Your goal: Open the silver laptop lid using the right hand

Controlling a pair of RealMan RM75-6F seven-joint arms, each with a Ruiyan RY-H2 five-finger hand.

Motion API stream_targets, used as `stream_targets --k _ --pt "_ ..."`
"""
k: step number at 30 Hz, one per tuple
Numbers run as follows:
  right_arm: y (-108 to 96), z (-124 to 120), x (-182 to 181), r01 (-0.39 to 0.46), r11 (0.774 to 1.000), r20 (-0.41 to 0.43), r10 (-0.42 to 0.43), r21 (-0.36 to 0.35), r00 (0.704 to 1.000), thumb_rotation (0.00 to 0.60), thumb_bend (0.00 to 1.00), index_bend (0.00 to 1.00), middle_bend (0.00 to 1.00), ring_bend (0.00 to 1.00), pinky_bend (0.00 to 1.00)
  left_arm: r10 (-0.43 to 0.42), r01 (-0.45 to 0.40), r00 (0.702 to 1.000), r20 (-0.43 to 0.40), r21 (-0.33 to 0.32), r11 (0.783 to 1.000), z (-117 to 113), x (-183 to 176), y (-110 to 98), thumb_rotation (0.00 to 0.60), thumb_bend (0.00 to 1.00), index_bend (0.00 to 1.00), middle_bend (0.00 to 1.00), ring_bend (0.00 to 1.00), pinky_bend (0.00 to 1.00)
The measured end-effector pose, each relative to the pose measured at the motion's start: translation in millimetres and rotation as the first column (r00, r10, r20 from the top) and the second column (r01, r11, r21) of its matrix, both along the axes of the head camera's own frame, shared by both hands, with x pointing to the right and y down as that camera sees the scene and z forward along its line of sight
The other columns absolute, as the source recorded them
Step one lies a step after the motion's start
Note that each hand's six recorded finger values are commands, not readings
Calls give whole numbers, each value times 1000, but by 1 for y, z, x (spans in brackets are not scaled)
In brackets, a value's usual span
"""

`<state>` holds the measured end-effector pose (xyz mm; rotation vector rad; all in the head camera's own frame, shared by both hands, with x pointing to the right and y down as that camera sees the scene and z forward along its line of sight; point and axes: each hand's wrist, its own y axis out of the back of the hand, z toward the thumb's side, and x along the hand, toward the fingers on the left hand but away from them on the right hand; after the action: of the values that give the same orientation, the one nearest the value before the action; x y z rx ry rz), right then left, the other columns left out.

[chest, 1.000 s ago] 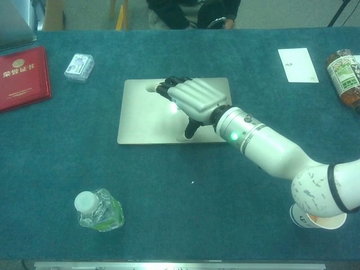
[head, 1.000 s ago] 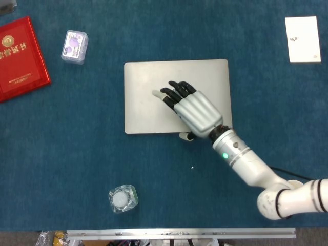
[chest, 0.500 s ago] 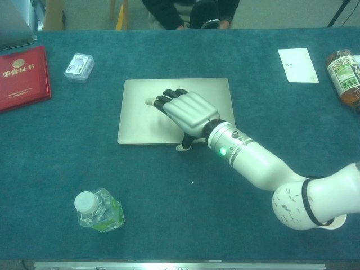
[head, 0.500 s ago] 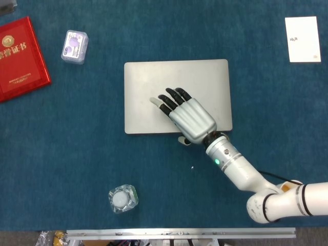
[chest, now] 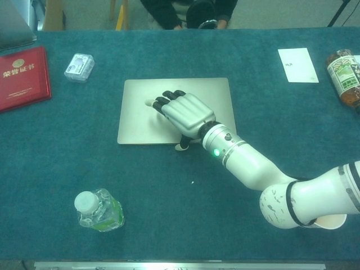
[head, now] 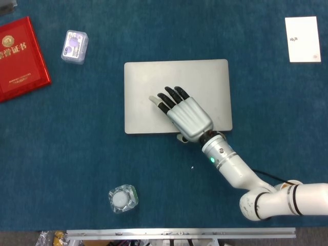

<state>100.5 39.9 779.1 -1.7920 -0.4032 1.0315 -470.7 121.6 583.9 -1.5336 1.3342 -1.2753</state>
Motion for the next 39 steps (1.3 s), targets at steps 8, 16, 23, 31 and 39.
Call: stream_targets --k 8,16,23,31,39 --pt "-2 3 -3 4 1000 -14 -4 10 1000 600 8 89 134 12 110 -3 3 1000 -4 -1 1000 2 -2 0 600 417 245 145 54 144" --pt "-3 5 -6 5 1000 -19 -4 13 1000 600 125 89 134 12 110 -6 6 1000 -6 -3 1000 3 -4 -2 600 417 245 144 54 143" --pt "-4 3 -8 5 1000 -10 -5 18 1000 600 217 88 134 12 110 -7 7 1000 -8 -6 1000 3 -7 -4 600 416 249 143 54 143" --pt "-8 -7 -12 13 999 3 -13 41 1000 600 268 86 134 12 110 1 -1 1000 -9 -2 1000 0 -7 -9 600 417 261 143 54 143" --pt "-16 -21 -12 8 997 16 -9 75 1000 600 270 87 134 12 109 7 -7 1000 -8 -35 999 7 -6 -10 600 417 277 151 57 143"
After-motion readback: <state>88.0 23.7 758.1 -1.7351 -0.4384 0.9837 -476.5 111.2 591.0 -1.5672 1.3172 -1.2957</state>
